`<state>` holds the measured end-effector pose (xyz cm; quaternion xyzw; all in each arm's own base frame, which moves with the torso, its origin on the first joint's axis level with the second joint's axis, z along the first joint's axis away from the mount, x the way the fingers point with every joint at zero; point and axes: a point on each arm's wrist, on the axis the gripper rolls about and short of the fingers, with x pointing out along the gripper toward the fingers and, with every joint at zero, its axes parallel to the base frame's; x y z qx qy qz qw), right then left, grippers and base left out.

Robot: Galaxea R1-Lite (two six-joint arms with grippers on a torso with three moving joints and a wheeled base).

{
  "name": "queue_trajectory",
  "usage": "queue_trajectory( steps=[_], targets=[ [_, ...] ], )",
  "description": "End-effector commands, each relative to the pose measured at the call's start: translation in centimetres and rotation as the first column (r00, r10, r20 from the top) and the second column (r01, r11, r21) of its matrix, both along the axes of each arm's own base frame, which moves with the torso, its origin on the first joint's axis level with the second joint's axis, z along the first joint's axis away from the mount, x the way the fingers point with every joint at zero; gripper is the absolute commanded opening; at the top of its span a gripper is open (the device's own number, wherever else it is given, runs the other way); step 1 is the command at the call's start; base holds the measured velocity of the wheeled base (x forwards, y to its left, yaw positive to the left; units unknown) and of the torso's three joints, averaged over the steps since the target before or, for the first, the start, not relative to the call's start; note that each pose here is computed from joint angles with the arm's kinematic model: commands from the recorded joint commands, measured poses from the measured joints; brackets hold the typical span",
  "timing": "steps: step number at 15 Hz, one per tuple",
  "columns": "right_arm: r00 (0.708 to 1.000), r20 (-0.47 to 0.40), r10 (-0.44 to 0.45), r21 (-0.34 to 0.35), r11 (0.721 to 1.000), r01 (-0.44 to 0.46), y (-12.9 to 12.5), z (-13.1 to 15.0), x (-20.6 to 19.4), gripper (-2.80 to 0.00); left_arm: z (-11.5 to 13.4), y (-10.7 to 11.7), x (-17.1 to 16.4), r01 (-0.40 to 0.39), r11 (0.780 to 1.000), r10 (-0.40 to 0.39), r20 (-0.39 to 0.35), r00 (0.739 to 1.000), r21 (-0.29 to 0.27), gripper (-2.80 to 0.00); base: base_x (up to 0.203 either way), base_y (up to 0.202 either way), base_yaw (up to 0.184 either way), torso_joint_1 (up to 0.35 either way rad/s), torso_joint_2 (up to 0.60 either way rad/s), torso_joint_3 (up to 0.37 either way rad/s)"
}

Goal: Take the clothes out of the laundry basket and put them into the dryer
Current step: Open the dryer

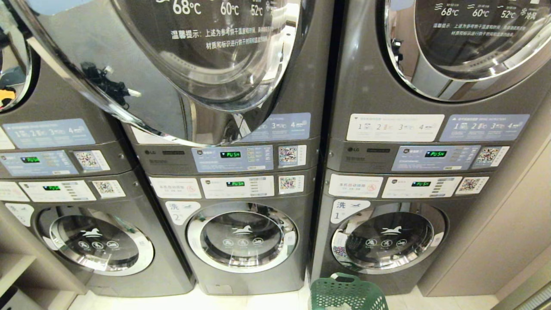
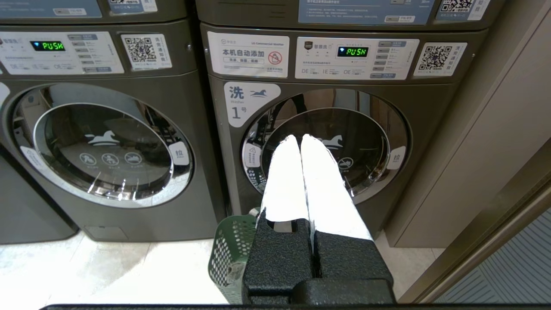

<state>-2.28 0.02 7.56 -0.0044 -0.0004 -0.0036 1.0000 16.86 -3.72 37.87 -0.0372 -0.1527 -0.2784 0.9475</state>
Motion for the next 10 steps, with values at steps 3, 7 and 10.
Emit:
queue_trajectory(
  steps=[3,7,10],
  targets=[
    [1.0,-0.001,0.001,-0.005,1.0,-0.001,0.0,0.0,0.0,-2.8,-0.4,-3.0,-3.7,0.245,0.969,-0.245,0.02,0.969,-0.001,-2.8,0.0,0.0,0.0,0.0,0.0,0.0],
    [1.0,-0.001,0.0,-0.003,1.0,0.0,0.0,0.0,0.0,-2.8,-2.1,-6.7,-3.4,0.419,0.907,-0.416,-0.061,0.907,0.041,-2.8,0.0,0.0,0.0,0.0,0.0,0.0],
    [1.0,-0.001,0.0,0.004,1.0,0.0,0.0,0.0,0.0,-2.8,-3.5,-9.8,-1.5,0.449,0.883,-0.442,-0.083,0.893,0.136,-2.8,0.0,0.0,0.0,0.0,0.0,0.0]
  ],
)
